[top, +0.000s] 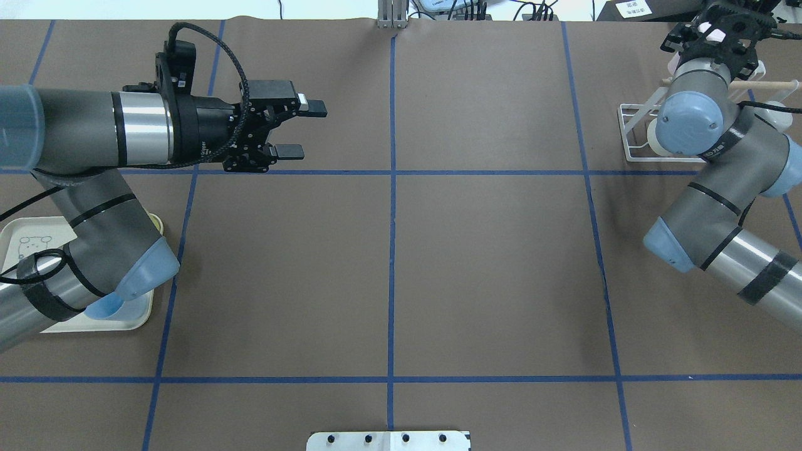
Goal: Transfer IKEA cup to right arm and place on rack
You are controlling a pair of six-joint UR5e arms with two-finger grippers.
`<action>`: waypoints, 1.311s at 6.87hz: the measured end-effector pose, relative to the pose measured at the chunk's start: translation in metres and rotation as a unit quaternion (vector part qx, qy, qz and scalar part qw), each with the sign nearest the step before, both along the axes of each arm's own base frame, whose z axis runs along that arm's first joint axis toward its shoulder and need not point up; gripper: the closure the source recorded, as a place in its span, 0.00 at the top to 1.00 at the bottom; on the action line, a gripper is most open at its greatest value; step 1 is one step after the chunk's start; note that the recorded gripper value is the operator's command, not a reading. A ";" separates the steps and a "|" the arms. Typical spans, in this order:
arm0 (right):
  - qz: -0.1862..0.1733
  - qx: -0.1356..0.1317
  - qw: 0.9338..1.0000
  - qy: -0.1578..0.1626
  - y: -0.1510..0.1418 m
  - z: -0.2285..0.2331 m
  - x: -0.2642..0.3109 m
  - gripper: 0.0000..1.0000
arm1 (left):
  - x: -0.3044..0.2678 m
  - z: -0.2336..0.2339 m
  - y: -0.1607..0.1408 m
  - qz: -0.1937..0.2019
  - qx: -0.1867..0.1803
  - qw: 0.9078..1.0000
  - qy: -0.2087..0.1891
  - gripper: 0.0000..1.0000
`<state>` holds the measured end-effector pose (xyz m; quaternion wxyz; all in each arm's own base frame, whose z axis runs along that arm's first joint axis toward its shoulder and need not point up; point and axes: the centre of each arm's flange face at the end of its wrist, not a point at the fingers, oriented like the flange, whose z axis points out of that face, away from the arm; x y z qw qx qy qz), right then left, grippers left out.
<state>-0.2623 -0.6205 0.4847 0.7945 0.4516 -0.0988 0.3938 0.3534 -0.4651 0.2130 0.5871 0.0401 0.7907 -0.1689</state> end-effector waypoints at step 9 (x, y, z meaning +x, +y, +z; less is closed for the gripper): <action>-0.061 0.064 0.991 -0.104 0.059 -0.091 -0.002 1.00 | -0.082 0.076 -0.031 -0.055 0.048 0.993 -0.097 1.00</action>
